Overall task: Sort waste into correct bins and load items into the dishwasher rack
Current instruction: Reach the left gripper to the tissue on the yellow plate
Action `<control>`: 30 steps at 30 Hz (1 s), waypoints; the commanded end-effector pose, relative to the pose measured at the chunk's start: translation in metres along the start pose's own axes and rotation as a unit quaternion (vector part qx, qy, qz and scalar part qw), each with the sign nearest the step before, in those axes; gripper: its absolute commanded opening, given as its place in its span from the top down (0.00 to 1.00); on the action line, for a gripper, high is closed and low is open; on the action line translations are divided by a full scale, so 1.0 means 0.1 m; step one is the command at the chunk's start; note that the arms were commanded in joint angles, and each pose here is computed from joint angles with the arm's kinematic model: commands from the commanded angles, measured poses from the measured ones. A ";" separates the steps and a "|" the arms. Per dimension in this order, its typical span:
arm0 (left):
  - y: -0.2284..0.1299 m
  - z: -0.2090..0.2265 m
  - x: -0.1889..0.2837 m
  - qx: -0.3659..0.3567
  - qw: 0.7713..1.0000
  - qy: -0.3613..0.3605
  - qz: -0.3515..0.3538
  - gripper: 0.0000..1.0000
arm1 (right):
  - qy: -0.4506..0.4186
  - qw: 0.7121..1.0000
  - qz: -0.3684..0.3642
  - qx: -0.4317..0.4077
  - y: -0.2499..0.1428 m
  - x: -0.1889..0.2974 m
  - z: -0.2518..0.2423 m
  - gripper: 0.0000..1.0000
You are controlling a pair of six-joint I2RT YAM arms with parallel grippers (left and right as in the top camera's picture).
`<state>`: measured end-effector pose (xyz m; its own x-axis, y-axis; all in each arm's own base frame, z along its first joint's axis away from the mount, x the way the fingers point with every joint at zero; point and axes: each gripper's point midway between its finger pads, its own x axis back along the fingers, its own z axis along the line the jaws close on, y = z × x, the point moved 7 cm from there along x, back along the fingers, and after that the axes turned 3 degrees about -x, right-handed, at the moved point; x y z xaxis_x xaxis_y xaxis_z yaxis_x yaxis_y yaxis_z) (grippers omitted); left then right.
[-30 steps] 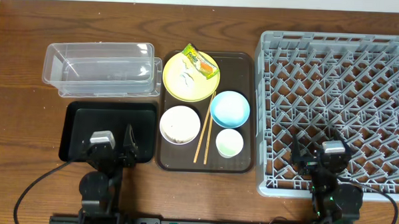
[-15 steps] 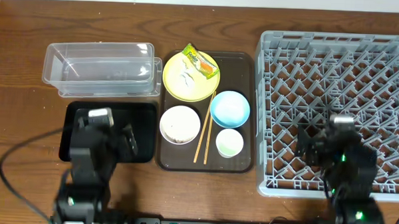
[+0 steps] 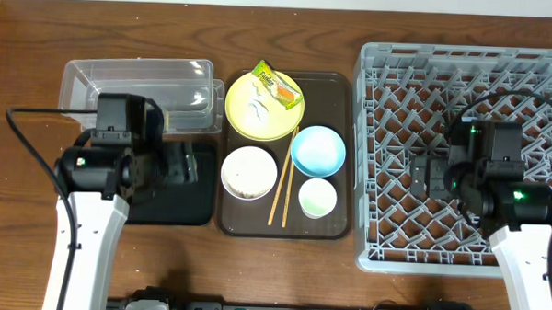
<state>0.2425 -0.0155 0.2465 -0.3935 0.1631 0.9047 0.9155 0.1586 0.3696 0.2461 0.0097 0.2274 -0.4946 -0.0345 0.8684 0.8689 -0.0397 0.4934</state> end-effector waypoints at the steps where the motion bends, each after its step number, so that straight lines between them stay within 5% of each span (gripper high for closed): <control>1: 0.18 -0.11 0.02 0.010 0.998 -0.048 -0.035 0.23 | 0.011 1.000 -0.013 0.000 0.07 0.06 0.04 0.01; 15: 1.17 -0.75 -0.57 -0.081 0.982 -0.079 -0.151 0.23 | 0.011 1.000 -0.014 0.000 0.07 0.06 0.04 0.01; 30: 0.97 -0.96 -2.02 -0.118 0.992 -0.009 -0.053 0.25 | 0.011 1.000 -0.016 0.000 0.08 0.06 0.04 0.01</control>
<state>0.4135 -0.1276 0.1263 -0.4815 0.2068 0.8517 0.8623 -0.0620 0.5026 0.2469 0.0107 0.2282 -0.4992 -0.0441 0.8654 0.8664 -0.0397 0.4978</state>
